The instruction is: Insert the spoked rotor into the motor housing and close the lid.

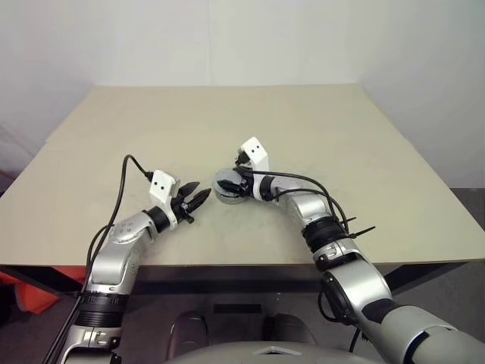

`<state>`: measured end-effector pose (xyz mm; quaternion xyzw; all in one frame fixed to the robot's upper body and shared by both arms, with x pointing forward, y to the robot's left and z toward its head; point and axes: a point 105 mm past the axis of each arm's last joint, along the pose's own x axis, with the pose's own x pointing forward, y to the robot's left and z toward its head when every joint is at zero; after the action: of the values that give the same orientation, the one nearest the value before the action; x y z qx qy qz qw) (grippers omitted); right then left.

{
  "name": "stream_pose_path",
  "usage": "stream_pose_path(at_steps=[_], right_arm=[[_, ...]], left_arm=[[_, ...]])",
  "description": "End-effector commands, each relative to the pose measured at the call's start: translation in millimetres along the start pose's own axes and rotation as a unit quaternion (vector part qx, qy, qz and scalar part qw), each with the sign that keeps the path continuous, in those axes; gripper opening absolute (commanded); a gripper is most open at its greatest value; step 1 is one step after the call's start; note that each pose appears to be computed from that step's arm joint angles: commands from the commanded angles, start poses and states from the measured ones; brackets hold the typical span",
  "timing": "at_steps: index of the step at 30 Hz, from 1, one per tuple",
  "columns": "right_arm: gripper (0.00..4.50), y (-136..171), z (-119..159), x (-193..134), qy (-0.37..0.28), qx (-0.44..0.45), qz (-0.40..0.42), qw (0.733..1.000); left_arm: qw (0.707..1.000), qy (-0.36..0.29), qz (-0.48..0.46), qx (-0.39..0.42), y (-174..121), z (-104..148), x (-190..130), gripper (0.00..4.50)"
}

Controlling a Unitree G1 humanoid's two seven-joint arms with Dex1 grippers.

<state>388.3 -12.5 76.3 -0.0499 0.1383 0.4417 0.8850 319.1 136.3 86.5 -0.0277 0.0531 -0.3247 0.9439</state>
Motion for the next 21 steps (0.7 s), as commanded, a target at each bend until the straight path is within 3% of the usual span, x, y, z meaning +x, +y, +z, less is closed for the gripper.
stream_pose_path(at_steps=[1, 10, 21], right_arm=[[3.17, 2.8, 10.1, 0.7, -0.01, -0.025, 0.011, 1.0], [3.17, 1.6, 17.4, -2.8, -0.018, -0.011, 0.02, 1.0], [3.17, -2.3, -1.2, -1.8, 0.013, -0.08, 0.011, 0.997]], left_arm=[[1.0, -0.02, 0.003, 0.019, 1.6, 14.9, -3.6, 2.13], [1.0, -0.015, 0.014, 0.015, 7.1, 12.4, -11.8, 2.13], [1.0, -0.014, 0.014, 0.015, 6.4, 11.9, -11.4, 2.13]])
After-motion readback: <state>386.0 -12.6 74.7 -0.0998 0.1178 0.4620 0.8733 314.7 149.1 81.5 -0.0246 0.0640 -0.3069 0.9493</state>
